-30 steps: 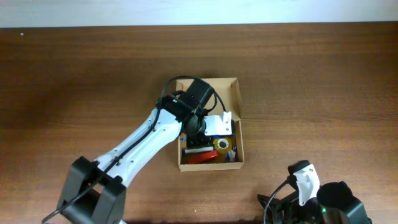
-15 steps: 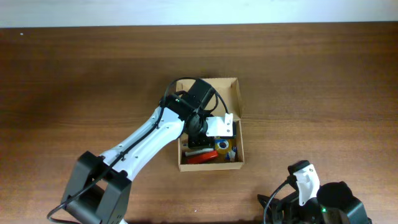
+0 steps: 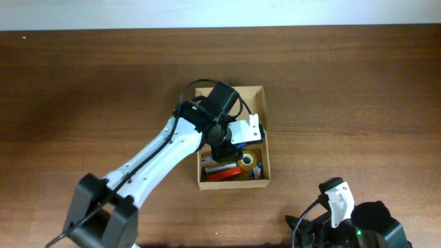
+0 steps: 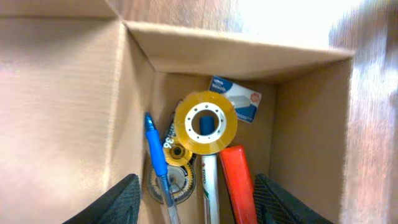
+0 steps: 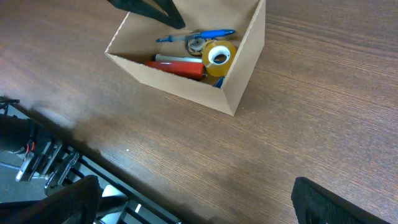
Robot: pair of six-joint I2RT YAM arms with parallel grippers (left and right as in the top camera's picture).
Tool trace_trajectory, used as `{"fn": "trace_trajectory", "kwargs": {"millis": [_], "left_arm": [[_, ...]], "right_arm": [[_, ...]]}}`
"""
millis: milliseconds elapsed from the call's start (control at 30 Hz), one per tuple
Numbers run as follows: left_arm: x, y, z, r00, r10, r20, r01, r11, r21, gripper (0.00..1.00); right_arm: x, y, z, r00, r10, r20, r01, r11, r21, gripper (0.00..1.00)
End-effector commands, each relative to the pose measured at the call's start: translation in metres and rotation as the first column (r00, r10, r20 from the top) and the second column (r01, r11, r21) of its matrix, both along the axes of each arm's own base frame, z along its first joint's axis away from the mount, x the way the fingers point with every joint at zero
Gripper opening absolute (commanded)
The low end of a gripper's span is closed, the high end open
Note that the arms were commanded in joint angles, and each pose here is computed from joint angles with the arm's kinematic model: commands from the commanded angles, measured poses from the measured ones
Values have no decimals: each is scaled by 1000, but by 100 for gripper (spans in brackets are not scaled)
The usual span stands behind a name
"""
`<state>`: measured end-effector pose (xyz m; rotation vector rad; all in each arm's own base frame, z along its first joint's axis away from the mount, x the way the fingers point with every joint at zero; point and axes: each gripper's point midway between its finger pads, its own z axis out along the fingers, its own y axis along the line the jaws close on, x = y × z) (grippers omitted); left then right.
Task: Pack container
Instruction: 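Lower the pen into the box and open the left gripper, then withdraw the left gripper and bring the right gripper toward the box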
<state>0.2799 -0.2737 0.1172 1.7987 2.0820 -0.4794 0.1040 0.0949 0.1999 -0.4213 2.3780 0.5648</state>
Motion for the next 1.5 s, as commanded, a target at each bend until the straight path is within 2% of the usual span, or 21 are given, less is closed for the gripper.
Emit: {"fn": "trace_trajectory", "kwargs": {"millis": [0, 200, 267, 333, 433, 633, 833, 1033, 1167, 1400, 1467], "left_arm": [[1, -7, 46, 996, 79, 34, -75, 992, -98, 57], [2, 4, 85, 960, 280, 14, -274, 948, -163, 55], [7, 16, 101, 926, 377, 33, -366, 913, -182, 55], [11, 27, 114, 896, 443, 46, -425, 882, -206, 50], [17, 46, 133, 851, 521, 61, -493, 834, -249, 49], [41, 92, 142, 729, 683, 36, -652, 710, -266, 49], [56, 124, 141, 663, 748, 15, -718, 642, -268, 49], [64, 142, 136, 624, 782, 8, -755, 605, -252, 49], [67, 144, 130, 618, 786, -5, -764, 600, -237, 50], [70, 138, 118, 632, 774, -41, -762, 611, -214, 49], [71, 138, 116, 632, 774, -43, -763, 611, -210, 50]], "right_arm": [[-1, 2, -1, 1000, 14, -5, -14, 1000, -1, 99], [-1, 2, -1, 1000, 14, -4, -14, 1000, -1, 99], [-1, 2, -1, 1000, 14, -5, -14, 1000, -1, 99], [-1, 2, -1, 1000, 14, -4, -14, 1000, -1, 99], [-1, 2, -1, 1000, 14, -4, -14, 1000, -1, 99], [-1, 2, -1, 1000, 14, -4, -14, 1000, -1, 99], [0, 2, 0, 1000, 12, 2, -12, 1000, 1, 99], [16, 13, 21, 995, 8, 99, -14, 998, 65, 99], [24, 18, 35, 988, 4, 153, -20, 994, 103, 99], [26, 22, 37, 987, 9, 163, -28, 993, 116, 99], [29, 20, 31, 992, -20, 124, 6, 994, 108, 99]]}}
